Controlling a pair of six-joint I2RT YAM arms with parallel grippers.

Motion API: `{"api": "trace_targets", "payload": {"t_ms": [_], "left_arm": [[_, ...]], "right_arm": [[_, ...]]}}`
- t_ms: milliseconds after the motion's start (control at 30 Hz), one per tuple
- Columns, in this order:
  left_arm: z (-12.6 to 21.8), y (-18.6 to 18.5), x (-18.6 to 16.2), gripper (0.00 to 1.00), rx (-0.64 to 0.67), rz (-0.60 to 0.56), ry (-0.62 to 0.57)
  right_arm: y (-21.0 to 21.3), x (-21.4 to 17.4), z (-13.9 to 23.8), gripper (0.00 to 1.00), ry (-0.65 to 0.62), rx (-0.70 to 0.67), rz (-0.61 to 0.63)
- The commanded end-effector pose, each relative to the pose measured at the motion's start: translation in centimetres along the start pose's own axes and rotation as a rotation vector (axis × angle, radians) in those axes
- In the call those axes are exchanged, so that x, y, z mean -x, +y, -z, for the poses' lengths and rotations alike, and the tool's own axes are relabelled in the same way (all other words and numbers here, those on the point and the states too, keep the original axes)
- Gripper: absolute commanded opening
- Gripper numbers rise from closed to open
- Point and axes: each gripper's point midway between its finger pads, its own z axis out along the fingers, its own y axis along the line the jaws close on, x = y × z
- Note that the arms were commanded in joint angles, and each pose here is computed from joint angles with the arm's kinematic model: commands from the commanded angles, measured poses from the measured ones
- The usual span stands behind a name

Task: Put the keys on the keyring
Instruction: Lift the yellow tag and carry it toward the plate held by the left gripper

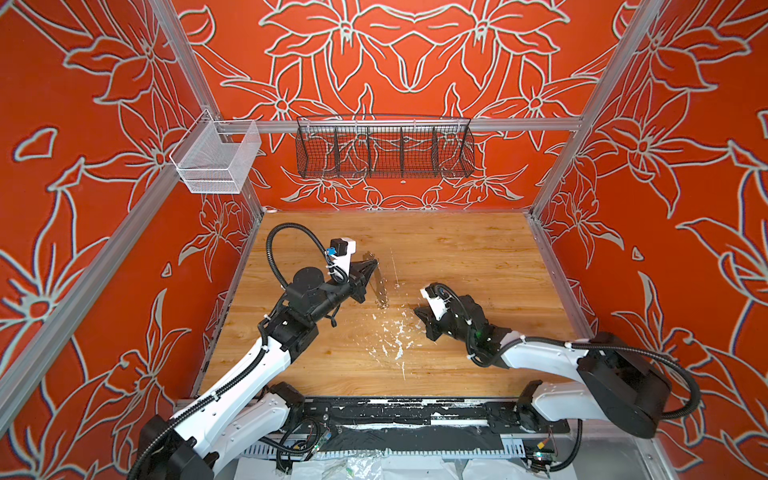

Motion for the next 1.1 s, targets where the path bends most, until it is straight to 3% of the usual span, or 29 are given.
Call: {"api": "trace_targets", "payload": {"t_ms": [0, 233, 633, 767, 1067], "left_arm": [[-0.3, -2.0, 0.7, 0.0, -0.117, -0.079, -0.026], [-0.7, -2.8, 0.4, 0.0, -0.173, -0.097, -0.012], [-1.6, -4.9, -1.5, 0.0, -0.328, -0.215, 0.026], [-1.5, -7.1, -3.2, 0.0, -0.475, -0.345, 0.045], [-1.4, -9.1, -4.7, 0.0, -0.544, -0.447, 0.063]], "right_arm": [[2.3, 2.0, 1.7, 0.0, -0.122, 0.114, 0.157], [4.2, 1.8, 4.2, 0.0, -0.145, 0.196, 0.321], [5.7, 2.7, 7.3, 0.0, -0.214, 0.243, 0.379], [4.9, 3.3, 7.4, 0.0, -0.222, 0.194, 0.346], [0.7, 4.7, 7.9, 0.0, -0.251, -0.051, 0.154]]}}
